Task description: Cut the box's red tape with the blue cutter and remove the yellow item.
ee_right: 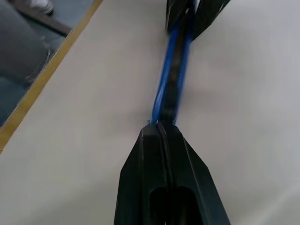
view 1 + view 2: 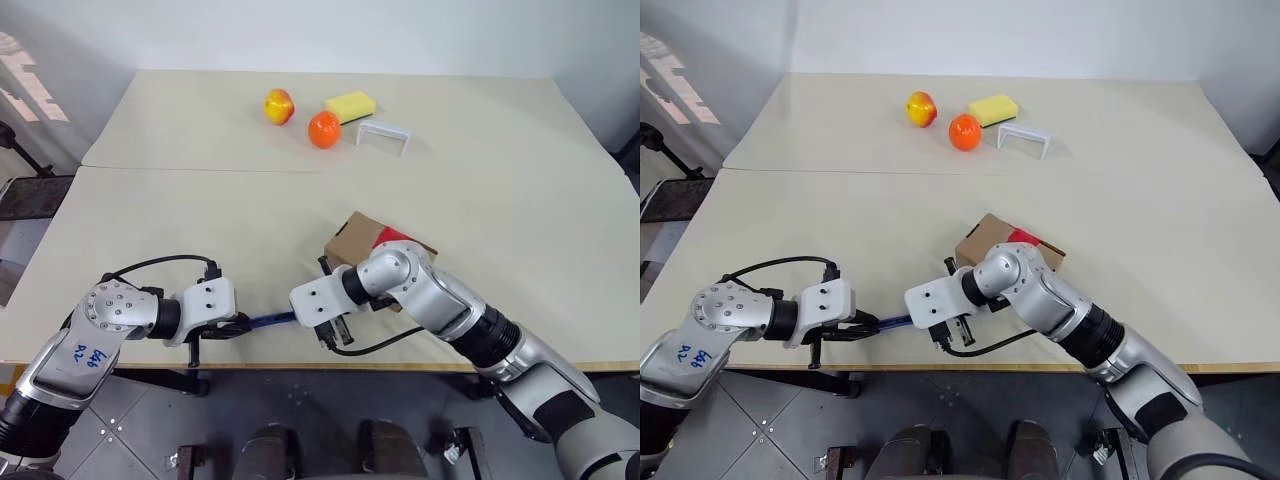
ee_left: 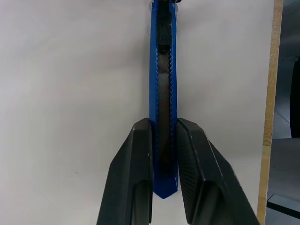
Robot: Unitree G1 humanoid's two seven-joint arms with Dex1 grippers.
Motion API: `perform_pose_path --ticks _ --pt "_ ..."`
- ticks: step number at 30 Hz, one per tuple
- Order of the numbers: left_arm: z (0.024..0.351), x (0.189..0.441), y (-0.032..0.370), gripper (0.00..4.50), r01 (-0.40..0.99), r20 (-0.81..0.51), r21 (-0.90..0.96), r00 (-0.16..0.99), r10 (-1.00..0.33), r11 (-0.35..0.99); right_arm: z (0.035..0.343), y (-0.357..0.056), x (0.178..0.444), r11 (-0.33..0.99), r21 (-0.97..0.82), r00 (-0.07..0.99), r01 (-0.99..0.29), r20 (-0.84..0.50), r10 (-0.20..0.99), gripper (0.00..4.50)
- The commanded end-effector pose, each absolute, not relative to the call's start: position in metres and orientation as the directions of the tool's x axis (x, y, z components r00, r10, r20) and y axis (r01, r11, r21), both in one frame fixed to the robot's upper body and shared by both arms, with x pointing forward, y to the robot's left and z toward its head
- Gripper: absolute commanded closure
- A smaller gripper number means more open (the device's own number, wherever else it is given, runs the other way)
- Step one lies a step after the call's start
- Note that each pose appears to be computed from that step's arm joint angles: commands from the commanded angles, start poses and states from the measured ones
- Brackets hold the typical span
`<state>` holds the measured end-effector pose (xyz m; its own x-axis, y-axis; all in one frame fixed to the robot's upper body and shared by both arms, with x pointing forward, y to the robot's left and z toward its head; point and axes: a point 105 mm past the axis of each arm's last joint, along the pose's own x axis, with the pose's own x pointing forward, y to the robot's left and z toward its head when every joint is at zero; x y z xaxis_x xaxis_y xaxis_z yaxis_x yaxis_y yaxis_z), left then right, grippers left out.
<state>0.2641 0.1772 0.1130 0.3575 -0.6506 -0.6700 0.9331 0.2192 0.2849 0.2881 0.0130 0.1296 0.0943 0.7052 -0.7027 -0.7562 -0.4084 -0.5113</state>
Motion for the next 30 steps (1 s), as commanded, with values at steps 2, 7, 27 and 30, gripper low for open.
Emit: perform_pose_path --ticks 2,7,27,30 --pt "0.103 0.258 0.174 3.99 0.95 -0.69 0.244 0.312 -0.653 0.195 0.127 0.017 0.293 -0.406 -0.536 0.119 -0.74 -0.698 0.706 4.48" --pt "0.103 0.257 0.173 3.99 0.951 -0.688 0.243 0.309 -0.656 0.192 0.123 0.019 0.295 -0.408 -0.538 0.119 -0.738 -0.699 0.705 4.48" --pt "0.101 0.252 0.171 3.99 0.95 -0.68 0.239 0.311 -0.664 0.2 0.116 0.057 0.283 -0.42 -0.52 0.029 -0.744 -0.653 0.757 4.48" --pt "0.1 0.251 0.171 3.99 0.95 -0.679 0.238 0.31 -0.665 0.2 0.115 0.058 0.281 -0.421 -0.51 0.014 -0.75 -0.65 0.76 4.48"
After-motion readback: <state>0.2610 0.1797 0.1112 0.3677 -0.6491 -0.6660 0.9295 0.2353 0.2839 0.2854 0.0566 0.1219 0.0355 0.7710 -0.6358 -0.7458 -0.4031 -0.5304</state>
